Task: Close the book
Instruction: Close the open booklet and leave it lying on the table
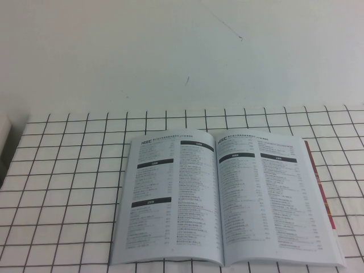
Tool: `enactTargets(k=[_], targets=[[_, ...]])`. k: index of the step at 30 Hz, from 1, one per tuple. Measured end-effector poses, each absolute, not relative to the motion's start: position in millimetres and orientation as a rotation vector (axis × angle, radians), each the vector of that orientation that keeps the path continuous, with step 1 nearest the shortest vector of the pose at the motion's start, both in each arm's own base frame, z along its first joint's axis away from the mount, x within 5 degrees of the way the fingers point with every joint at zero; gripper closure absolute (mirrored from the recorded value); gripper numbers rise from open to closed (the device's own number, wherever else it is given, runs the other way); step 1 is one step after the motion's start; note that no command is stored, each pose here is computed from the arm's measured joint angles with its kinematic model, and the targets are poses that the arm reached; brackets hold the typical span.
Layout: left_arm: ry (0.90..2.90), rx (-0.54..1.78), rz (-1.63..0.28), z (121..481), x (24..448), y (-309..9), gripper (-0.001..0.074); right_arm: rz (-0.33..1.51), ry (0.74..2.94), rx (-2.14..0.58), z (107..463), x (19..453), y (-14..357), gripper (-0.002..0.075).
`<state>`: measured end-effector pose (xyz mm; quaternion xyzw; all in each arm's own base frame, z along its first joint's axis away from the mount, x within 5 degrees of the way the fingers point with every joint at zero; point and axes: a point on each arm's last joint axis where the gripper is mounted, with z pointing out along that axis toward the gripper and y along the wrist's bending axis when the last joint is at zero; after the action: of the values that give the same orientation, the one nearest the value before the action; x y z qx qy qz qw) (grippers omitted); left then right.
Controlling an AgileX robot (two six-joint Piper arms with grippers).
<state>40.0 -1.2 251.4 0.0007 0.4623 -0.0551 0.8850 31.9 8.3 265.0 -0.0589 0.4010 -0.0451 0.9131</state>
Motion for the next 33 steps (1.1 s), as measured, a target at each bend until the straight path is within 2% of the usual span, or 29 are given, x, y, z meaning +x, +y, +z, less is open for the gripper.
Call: enactTargets(k=[4,9,16,19,24,28,33], targets=[[1.101,0.024,-0.111,266,41,-3,0.0738,-0.113,1.044,-0.063,285,34,2,0.0729],[1.276,0.047,-0.123,310,35,-4,0.0738,-0.123,1.291,-0.002,324,27,-3,0.0729],[1.707,0.093,-0.12,336,76,-11,0.0738,-0.043,1.647,0.066,344,63,-5,0.0729],[1.831,0.078,-0.17,339,95,-15,0.0738,-0.021,1.81,0.021,347,85,-2,0.0729],[1.949,-0.026,-0.413,332,125,-29,0.0738,0.117,2.116,-0.219,349,127,13,0.0729],[2.009,-0.007,-0.53,324,147,-40,0.0738,0.295,2.204,-0.454,344,164,28,0.0729],[2.152,0.148,-0.597,308,180,-54,0.0738,0.468,2.306,-0.575,315,213,35,0.0729]])
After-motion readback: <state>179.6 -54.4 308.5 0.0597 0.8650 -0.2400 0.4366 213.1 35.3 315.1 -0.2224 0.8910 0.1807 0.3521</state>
